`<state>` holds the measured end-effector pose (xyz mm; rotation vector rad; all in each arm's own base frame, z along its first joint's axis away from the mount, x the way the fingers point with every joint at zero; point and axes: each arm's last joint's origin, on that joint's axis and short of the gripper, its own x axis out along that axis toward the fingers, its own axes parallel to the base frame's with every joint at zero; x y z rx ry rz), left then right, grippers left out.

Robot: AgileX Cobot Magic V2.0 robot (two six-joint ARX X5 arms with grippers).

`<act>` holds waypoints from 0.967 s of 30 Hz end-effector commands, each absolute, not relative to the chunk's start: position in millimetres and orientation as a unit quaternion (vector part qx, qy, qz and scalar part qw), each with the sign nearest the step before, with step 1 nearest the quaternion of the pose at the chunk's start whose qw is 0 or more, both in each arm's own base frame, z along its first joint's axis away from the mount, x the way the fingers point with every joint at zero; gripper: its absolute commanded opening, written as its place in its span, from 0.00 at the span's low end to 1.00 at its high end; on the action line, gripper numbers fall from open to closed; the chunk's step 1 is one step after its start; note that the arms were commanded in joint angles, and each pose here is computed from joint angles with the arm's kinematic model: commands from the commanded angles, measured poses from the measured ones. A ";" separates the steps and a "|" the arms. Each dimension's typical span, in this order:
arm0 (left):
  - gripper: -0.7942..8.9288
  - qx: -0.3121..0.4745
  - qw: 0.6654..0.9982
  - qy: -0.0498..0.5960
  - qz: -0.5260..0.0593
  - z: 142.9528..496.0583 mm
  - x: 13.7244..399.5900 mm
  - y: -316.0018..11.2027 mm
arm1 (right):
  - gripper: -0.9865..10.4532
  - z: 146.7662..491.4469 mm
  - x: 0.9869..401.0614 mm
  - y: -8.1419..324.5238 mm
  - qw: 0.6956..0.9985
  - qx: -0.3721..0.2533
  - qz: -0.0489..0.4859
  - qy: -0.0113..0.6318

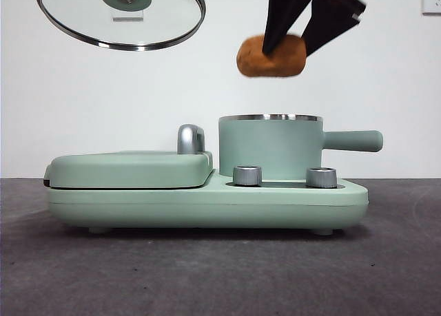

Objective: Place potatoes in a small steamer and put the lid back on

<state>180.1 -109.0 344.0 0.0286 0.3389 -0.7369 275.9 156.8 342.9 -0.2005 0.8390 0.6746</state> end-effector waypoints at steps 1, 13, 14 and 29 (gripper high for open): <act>0.09 0.012 0.921 0.140 -0.363 352.2 180.2 -110.3 | 0.30 339.9 296.6 162.8 0.855 -0.106 0.318 0.396; 0.09 0.012 0.921 0.141 -0.362 352.2 180.3 -110.1 | 0.30 306.7 361.2 161.7 0.854 -0.101 0.285 0.423; 0.09 0.012 0.921 0.141 -0.362 352.1 180.3 -110.1 | 0.30 303.7 364.1 160.8 0.855 -0.100 0.283 0.424; 0.09 0.013 0.921 0.140 -0.362 352.1 180.3 -110.1 | 0.30 269.3 384.3 164.3 0.843 -0.102 0.277 0.450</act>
